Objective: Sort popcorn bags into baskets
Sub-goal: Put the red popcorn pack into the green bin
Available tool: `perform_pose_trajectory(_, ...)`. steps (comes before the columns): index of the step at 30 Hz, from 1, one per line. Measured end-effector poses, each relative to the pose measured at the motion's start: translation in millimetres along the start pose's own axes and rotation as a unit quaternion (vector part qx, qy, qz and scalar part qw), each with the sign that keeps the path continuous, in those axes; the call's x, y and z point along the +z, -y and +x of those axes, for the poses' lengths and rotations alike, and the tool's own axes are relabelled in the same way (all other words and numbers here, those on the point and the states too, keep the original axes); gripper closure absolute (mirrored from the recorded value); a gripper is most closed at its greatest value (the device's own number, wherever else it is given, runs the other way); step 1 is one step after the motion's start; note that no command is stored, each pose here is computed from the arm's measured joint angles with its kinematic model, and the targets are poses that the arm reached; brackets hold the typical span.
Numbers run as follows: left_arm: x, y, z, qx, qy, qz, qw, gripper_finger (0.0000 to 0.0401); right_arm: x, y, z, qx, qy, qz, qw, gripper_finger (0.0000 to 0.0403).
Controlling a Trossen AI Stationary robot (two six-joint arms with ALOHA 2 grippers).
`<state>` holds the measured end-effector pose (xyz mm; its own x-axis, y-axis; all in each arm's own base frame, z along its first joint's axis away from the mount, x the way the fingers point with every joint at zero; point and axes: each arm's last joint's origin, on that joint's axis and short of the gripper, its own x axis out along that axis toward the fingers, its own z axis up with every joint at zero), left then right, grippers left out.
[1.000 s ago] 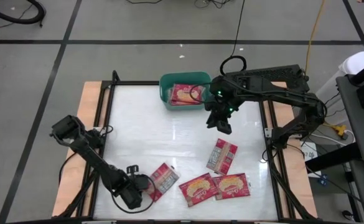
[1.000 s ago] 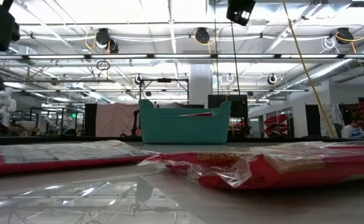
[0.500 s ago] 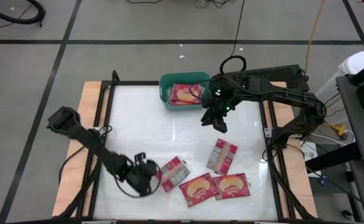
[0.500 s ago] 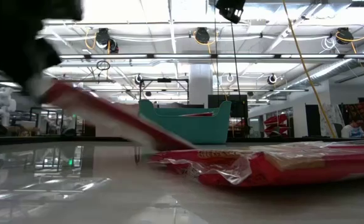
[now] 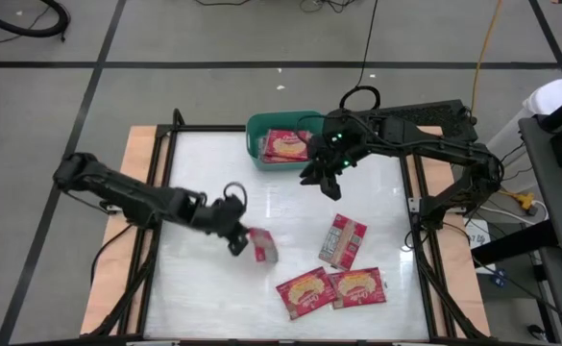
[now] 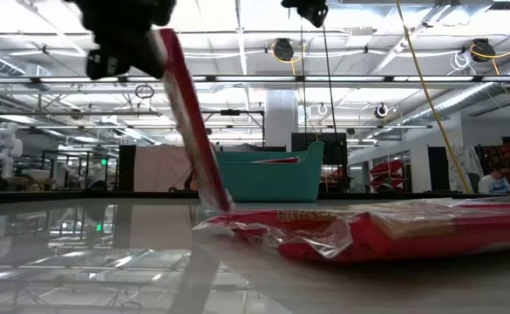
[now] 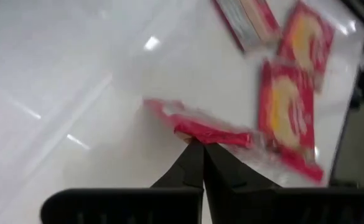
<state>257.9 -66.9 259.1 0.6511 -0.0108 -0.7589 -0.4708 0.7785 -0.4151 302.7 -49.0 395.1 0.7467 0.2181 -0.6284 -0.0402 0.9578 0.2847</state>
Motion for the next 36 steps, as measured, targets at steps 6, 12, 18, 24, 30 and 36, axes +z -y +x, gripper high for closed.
perform_pose_trajectory(6, 23.6, -15.6, 1.7, -0.016, 0.011, -0.039, 0.999, 0.0400, -1.8, 2.0, 16.3, 0.002, -0.010, 0.004, 1.000, 0.0266)
perform_pose_trajectory(12, 41.3, -25.2, 2.4, -0.022, 0.048, -0.084, 0.995, 0.0401, -26.0, 7.6, 54.5, 0.013, -0.013, 0.033, 0.999, 0.0228)
perform_pose_trajectory(18, 57.8, -27.7, 1.1, -0.056, 0.093, -0.138, 0.984, 0.0401, -54.6, 4.4, 86.2, 0.028, -0.019, 0.049, 0.998, 0.0203)
perform_pose_trajectory(24, 75.2, -30.0, -2.6, -0.080, 0.165, -0.191, 0.964, 0.0401, -66.6, 3.1, 95.1, -0.028, -0.021, 0.069, 0.997, 0.0165)
perform_pose_trajectory(30, 93.2, -35.9, -8.0, -0.106, 0.227, -0.228, 0.941, 0.0401, -65.7, -0.2, 95.0, -0.064, -0.009, 0.039, 0.997, 0.0127)
perform_pose_trajectory(36, 111.5, -48.1, -14.5, -0.120, 0.283, -0.253, 0.917, 0.0401, -64.1, 3.8, 94.2, -0.131, 0.009, 0.039, 0.991, 0.0121)
